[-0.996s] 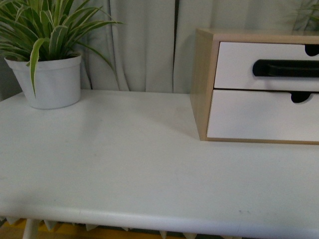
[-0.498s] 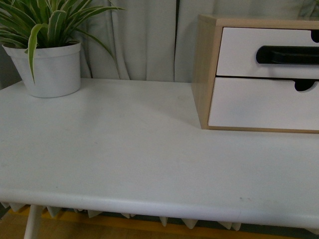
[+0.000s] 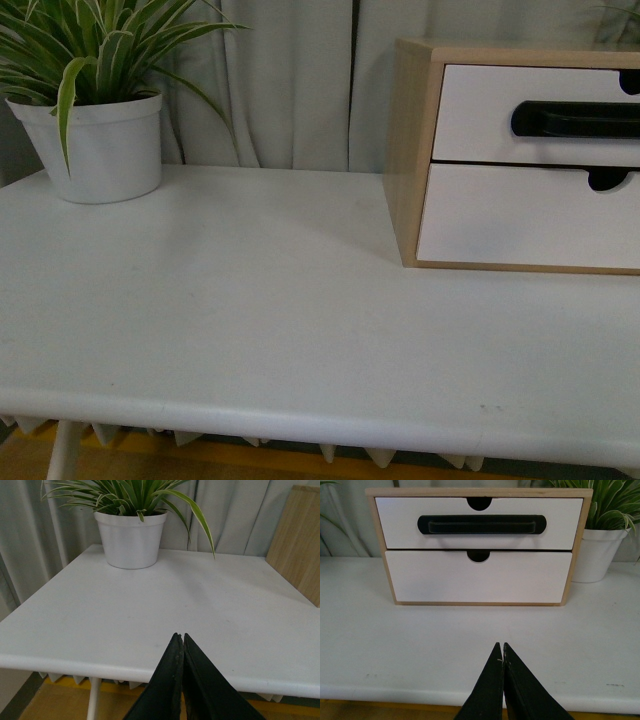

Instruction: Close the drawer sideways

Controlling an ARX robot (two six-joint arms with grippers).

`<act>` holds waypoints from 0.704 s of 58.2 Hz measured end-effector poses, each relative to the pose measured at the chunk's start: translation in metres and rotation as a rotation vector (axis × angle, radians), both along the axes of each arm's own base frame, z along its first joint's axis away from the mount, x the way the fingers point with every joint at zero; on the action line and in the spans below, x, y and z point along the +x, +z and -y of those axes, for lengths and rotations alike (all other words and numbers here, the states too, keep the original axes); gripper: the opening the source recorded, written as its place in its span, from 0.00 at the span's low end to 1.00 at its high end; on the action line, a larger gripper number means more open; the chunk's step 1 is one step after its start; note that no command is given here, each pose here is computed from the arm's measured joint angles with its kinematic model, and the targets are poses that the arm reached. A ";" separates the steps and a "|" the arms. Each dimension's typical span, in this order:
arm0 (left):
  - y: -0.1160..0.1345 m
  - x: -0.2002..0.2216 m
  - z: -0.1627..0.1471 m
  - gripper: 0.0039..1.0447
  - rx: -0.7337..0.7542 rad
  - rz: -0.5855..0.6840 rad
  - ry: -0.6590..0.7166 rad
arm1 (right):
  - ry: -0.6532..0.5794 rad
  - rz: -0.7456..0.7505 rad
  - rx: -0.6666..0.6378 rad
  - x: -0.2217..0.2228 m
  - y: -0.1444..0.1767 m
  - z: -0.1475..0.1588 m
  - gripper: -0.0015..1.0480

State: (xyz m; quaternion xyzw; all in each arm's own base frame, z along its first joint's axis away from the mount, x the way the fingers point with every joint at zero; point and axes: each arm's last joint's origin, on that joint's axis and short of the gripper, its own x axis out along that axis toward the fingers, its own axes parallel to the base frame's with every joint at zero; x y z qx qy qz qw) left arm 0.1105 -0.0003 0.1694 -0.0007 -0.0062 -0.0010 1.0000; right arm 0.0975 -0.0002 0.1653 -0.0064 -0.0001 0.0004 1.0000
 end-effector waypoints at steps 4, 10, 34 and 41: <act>0.000 -0.001 0.000 0.04 0.000 -0.001 0.000 | 0.000 0.000 0.000 0.000 0.000 0.000 0.01; 0.000 -0.003 0.000 0.04 0.000 0.000 0.000 | 0.000 0.000 0.000 0.000 0.000 0.000 0.01; -0.003 -0.013 0.000 0.22 -0.001 -0.007 0.000 | 0.000 0.000 0.000 0.000 0.000 0.000 0.06; -0.003 -0.013 0.000 0.50 -0.001 -0.008 0.000 | 0.000 0.000 0.000 0.000 0.000 0.000 0.33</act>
